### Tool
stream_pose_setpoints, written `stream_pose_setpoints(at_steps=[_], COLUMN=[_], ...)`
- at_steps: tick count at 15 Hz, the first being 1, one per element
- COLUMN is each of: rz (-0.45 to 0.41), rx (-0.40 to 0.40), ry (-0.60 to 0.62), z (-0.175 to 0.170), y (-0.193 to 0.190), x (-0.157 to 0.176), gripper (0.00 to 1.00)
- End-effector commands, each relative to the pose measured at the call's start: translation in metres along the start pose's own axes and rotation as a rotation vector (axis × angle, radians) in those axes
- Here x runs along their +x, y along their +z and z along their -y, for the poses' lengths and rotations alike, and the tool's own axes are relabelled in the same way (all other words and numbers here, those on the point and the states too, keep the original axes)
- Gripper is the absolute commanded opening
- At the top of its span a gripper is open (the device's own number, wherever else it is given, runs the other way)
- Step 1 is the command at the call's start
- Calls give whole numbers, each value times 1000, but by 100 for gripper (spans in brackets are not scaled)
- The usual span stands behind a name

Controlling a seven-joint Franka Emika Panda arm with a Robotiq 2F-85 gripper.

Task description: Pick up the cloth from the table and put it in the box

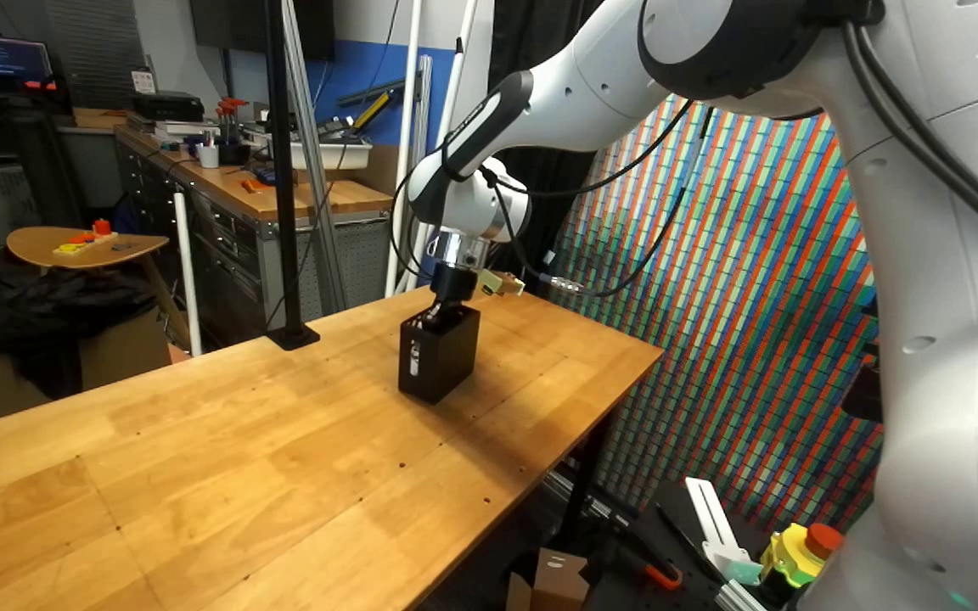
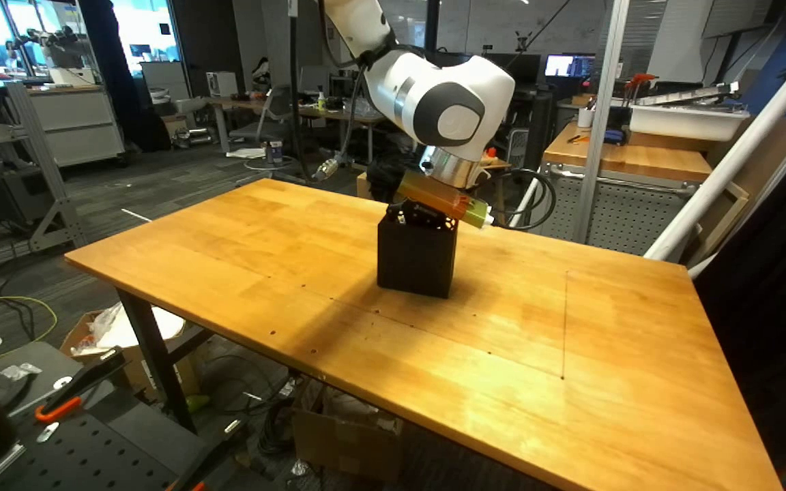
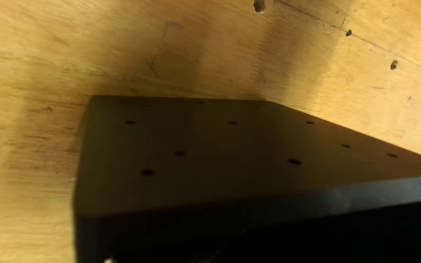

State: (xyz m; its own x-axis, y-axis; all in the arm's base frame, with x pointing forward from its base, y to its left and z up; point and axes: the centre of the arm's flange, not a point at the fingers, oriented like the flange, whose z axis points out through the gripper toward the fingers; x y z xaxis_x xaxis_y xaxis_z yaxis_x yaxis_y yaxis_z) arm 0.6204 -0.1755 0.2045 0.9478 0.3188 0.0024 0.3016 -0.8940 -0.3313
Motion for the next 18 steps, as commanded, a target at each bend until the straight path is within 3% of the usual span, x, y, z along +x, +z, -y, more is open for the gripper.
stream_pose_setpoints(at_steps=[1, 11, 18], rz=[6, 54, 27], rx=[-27, -160, -204], ry=[-18, -126, -131], z=[6, 36, 29], y=[-24, -77, -93], x=[-2, 20, 37], gripper=[0, 0, 0])
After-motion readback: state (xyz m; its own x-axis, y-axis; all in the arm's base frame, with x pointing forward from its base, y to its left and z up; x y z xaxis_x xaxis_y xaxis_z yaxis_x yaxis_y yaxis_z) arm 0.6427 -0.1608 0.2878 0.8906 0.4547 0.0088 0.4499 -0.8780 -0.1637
